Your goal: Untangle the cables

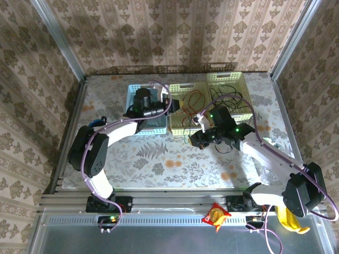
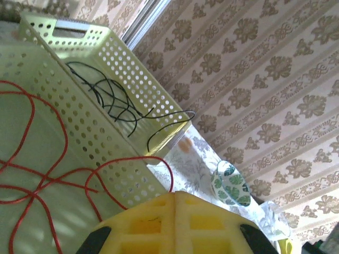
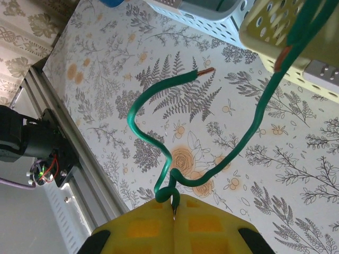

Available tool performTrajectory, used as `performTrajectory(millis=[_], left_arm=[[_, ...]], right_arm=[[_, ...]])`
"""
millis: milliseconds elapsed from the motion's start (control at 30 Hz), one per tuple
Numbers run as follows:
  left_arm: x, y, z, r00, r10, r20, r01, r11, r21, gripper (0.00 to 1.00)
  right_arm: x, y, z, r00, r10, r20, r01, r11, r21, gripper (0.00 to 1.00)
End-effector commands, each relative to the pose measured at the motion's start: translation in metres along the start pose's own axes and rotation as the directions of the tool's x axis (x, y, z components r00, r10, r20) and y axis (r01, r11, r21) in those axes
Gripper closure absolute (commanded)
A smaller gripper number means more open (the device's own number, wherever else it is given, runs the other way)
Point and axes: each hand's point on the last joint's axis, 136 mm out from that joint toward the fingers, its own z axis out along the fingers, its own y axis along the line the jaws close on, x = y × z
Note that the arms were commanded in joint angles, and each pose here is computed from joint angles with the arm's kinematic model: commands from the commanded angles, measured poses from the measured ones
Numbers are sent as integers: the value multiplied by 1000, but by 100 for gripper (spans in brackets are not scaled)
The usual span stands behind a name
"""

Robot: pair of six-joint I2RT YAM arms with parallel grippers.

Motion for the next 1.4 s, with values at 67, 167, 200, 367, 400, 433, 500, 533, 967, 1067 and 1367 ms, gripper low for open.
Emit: performTrajectory(millis=[67,167,200,367,400,433,500,533,967,1067,1367], left_arm=[[-34,-11,-18,992,74,100,-67,995,-73,100],[-37,35,-52,977,55,208,22,937,-349,100],[-36,56,-73,965,47,259,83,879,-469,100],[-22,98,-162,933,134,334,195,591,-783,100],[-18,99,-174,938,148,315,188,545,-817,100],[-15,100,-186,943,156,292,180,498,-848,100],[-11,98,-202,951,174,255,156,442,-883,100],[-9,97,-207,954,181,238,142,426,-893,100],[25,92,-342,948,288,135,125,54,-991,0],[42,96,-367,959,276,72,96,-74,-993,0],[62,118,-385,931,355,-92,-11,-222,-975,0]], right_arm=[[-11,3,2,1000,-6,3,6,1000,-4,97],[-33,-2,13,1000,-2,19,2,1000,13,96],[-41,-4,22,1000,1,12,-1,1000,13,95],[-88,-10,76,999,4,-44,-2,999,38,92],[-96,-15,89,998,17,-56,-14,998,54,92],[-108,-17,101,998,20,-54,-18,999,51,92],[-128,-21,120,999,27,-41,-25,998,50,90],[-140,-21,125,999,20,-29,-18,999,43,85],[-161,-68,5,945,-74,320,-54,925,375,43],[-127,-111,-53,898,-90,430,-184,811,555,36],[-40,-193,-129,848,-300,438,-295,419,859,0]])
